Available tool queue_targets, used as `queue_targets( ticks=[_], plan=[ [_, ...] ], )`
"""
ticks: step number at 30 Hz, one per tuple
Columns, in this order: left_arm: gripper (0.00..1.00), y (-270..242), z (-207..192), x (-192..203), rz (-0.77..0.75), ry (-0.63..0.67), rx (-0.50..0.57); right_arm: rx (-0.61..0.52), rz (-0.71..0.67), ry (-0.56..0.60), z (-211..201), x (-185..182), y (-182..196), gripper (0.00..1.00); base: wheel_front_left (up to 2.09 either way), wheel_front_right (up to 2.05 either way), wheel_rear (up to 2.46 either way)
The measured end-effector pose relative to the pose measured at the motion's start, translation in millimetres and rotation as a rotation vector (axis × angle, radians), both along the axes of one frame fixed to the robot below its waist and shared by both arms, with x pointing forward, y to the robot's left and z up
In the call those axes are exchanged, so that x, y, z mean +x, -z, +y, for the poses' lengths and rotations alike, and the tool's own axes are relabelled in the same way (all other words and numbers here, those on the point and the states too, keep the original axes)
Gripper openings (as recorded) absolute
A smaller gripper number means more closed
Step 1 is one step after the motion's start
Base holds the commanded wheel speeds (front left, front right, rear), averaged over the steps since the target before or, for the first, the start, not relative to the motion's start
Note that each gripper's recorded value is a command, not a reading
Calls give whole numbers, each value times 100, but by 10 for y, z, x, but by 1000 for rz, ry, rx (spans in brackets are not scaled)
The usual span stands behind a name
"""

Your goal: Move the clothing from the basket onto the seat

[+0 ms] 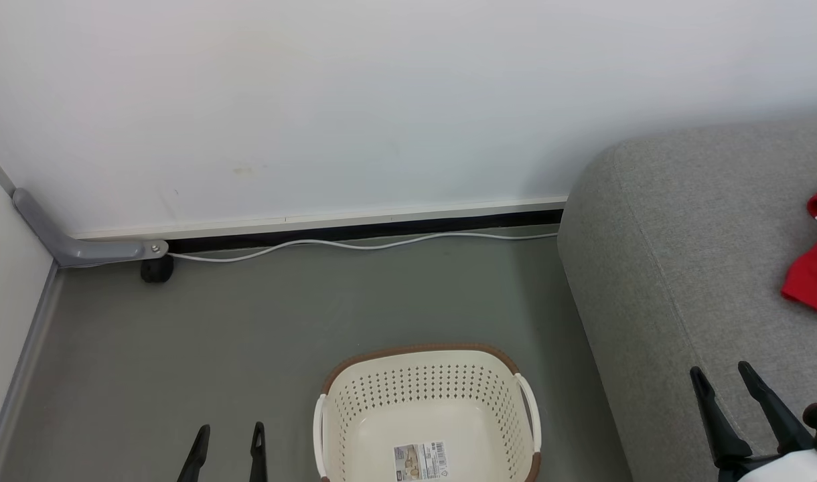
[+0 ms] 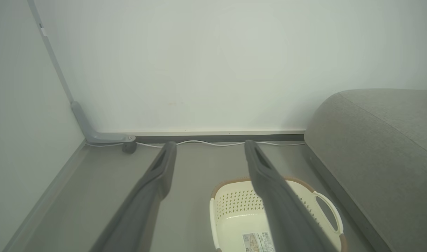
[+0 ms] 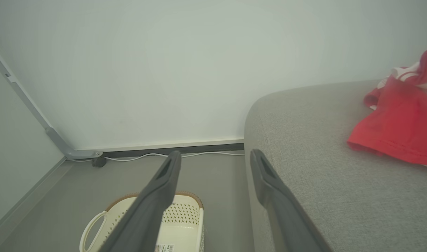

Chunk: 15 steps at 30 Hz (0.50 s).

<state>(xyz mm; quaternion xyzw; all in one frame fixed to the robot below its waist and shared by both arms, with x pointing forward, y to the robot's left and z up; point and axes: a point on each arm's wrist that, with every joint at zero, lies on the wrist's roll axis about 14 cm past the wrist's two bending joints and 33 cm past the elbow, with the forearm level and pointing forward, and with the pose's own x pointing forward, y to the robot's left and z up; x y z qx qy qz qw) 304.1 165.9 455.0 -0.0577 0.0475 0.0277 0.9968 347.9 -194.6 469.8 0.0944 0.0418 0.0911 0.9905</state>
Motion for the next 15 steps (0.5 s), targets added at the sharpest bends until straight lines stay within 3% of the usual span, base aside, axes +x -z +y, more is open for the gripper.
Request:
queue_targets(
  ticks=[9,10,15],
  plan=[
    [100,8,-3,2,3,-1,-14,0,4,0,-2,4,13,100,0,0,0],
    [0,12,-3,-1,4,-2,-14,1,6,1,1,2,18,0,0,0,0],
    [0,195,-20,-68,66,-3,-17,44,85,5,129,-134,273,0,0,0,0]
  ],
)
